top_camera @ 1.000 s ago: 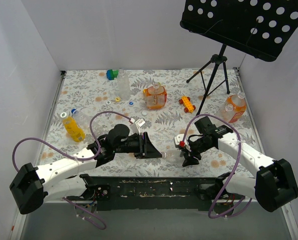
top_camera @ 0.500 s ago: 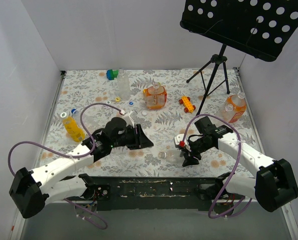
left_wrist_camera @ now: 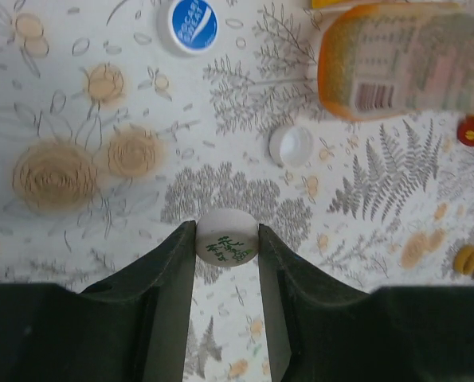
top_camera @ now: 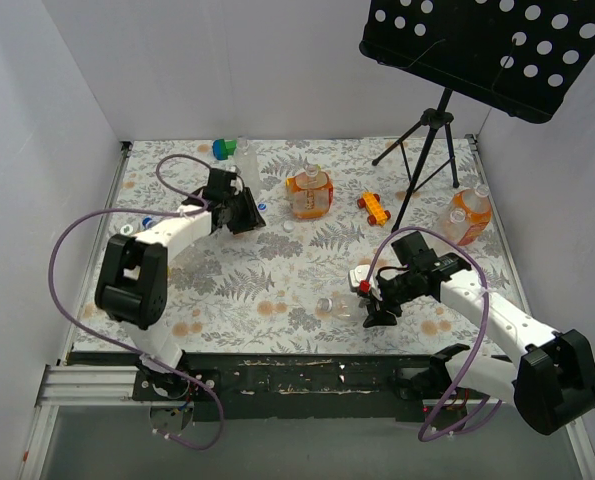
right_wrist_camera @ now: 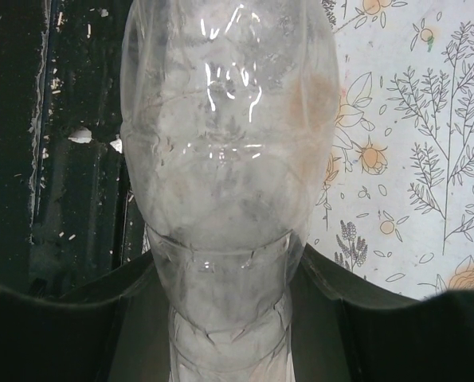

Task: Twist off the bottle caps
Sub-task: Place the bottle cap at the center of the board.

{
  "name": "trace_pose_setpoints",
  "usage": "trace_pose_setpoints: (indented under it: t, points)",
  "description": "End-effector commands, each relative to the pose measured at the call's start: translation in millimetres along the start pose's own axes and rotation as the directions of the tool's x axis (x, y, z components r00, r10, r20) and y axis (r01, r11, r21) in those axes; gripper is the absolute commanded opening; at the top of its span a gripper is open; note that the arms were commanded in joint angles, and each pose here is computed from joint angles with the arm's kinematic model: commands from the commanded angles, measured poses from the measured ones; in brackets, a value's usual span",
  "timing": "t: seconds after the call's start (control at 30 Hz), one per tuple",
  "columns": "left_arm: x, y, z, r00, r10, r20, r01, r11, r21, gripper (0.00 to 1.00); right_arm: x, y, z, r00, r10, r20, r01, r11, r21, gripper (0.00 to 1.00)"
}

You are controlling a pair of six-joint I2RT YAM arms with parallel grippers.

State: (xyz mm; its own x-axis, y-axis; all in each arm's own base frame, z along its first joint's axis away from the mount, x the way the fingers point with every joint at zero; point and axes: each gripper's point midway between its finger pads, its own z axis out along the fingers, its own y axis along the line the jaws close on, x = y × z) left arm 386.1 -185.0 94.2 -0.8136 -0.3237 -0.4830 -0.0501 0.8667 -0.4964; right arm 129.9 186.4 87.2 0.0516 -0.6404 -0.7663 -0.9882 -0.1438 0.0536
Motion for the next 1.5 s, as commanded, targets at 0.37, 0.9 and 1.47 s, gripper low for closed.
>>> trace_pose_setpoints:
  t: [0.37,0.9,1.47]
  points:
    - [-3.9,20.8,52.8,0.991,0.075,-0.114,-0.088,0.990,-0.109,0.51,-4.1,-2.8,-1.7,1.000,-0.016,0.017,0.016,1.000,0.022,0.06]
    - [-16.0,-56.6,-85.0,0.970,0.195,0.145,-0.225,0.944,0.240,0.84,-18.8,7.0,-1.7,0.996,-0.017,0.089,0.019,1.000,-0.024,0.06]
    - [78.9,-114.6,-231.9,0.885,0.269,0.381,-0.466,0.522,0.714,0.98,-36.9,8.1,1.2,0.983,0.022,0.181,-0.012,0.998,-0.058,0.07]
